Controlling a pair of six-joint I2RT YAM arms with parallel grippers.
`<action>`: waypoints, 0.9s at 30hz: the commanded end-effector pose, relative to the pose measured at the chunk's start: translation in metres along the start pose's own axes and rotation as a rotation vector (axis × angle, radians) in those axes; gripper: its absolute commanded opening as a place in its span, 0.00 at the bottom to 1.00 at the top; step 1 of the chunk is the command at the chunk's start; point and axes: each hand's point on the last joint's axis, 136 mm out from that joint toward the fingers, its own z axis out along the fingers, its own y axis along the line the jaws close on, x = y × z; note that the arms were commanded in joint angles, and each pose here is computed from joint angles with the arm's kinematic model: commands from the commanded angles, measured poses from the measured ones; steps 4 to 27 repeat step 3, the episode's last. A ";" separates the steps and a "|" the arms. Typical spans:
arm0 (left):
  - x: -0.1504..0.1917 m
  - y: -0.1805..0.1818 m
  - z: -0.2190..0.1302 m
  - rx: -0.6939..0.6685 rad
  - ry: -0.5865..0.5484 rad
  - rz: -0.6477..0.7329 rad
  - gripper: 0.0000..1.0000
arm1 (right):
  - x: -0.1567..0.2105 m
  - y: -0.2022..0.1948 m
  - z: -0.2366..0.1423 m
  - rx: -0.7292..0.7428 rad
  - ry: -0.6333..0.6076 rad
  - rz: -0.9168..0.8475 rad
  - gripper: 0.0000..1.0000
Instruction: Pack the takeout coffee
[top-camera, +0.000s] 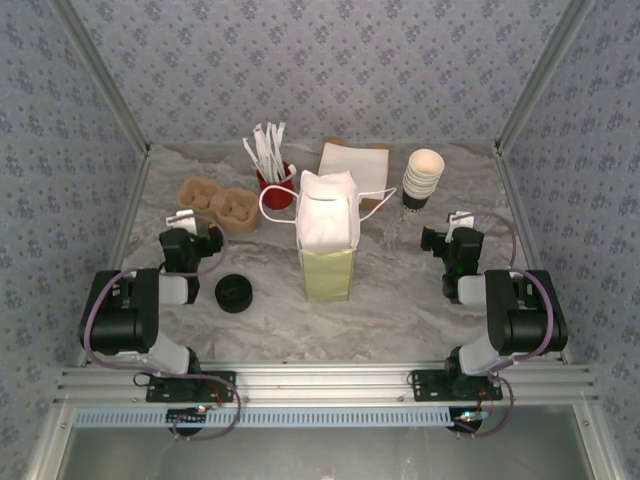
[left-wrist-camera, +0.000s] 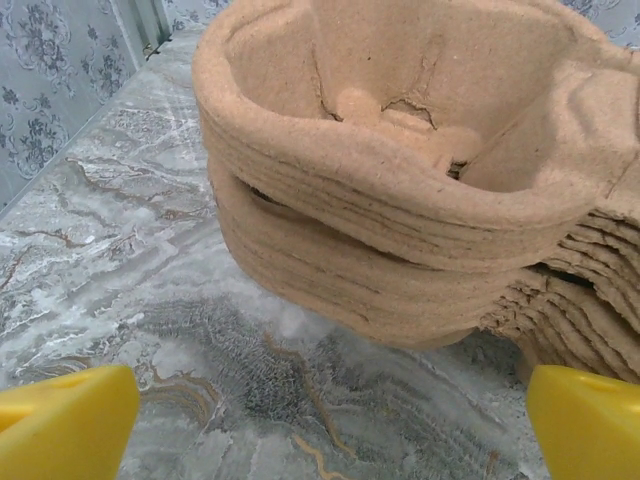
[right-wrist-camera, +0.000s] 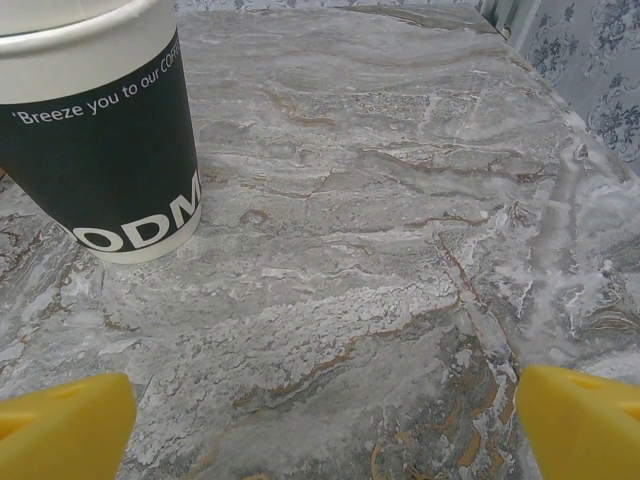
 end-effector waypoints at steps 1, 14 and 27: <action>-0.005 -0.005 0.002 0.020 -0.004 0.017 0.99 | -0.008 0.001 0.000 -0.007 -0.031 -0.007 1.00; -0.005 -0.005 0.002 0.022 -0.004 0.017 0.99 | -0.009 0.001 0.000 -0.007 -0.031 -0.007 1.00; -0.005 -0.005 0.002 0.022 -0.004 0.017 0.99 | -0.009 0.001 0.000 -0.007 -0.031 -0.007 1.00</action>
